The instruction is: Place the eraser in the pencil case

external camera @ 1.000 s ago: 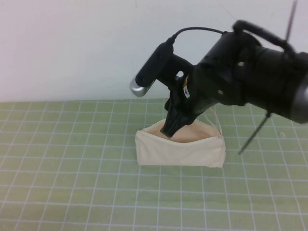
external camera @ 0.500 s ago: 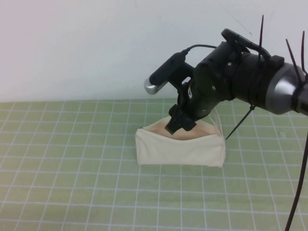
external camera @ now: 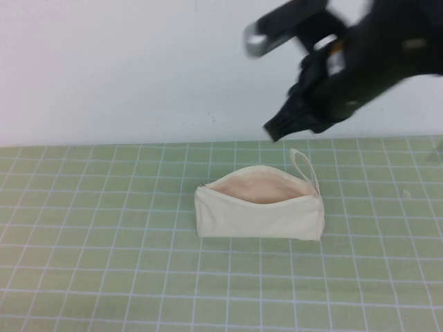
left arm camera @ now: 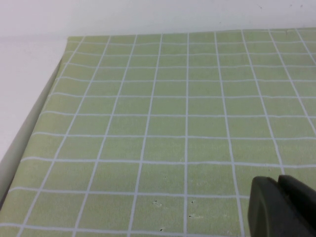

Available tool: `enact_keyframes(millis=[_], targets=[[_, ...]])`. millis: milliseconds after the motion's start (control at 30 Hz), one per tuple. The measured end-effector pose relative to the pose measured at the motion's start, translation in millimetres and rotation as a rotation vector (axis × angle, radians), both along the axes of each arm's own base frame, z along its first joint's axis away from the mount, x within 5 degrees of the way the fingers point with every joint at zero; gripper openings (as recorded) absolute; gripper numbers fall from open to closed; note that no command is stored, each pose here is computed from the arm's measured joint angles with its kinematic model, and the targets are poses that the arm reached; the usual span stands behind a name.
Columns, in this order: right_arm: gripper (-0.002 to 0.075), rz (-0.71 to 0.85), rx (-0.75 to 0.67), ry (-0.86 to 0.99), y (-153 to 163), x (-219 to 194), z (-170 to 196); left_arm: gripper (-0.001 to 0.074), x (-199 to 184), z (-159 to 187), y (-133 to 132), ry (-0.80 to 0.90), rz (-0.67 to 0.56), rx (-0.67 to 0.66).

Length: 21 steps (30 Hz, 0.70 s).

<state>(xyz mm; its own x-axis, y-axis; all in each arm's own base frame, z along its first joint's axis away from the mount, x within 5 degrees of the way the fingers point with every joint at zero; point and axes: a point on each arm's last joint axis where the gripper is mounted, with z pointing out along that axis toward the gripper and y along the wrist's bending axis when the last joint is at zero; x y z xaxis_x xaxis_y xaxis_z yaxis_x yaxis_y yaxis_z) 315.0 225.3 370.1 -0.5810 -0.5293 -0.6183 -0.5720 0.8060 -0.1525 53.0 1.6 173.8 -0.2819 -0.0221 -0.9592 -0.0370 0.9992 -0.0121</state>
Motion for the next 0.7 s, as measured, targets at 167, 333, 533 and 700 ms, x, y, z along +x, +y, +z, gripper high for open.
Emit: enact_keyframes(millis=[167,333,533,700], targets=[[0.0006,0.030,0.141,-0.053,-28.9,-49.5,21.9,-0.0001,0.0,0.0,0.0,0.000,0.000,0.000],[0.0000,0.041,0.192,-0.078,-61.9,-96.3,27.6,-0.0001,0.0,0.0,0.0,0.000,0.000,0.000],[0.0000,0.022,0.091,0.053,-99.9,-144.4,13.0,-0.0001,0.0,0.0,0.0,0.000,0.000,0.000],[-0.0001,0.025,0.102,0.039,-122.0,-173.3,-8.1,-0.0001,0.0,0.0,0.0,0.000,0.000,0.000]])
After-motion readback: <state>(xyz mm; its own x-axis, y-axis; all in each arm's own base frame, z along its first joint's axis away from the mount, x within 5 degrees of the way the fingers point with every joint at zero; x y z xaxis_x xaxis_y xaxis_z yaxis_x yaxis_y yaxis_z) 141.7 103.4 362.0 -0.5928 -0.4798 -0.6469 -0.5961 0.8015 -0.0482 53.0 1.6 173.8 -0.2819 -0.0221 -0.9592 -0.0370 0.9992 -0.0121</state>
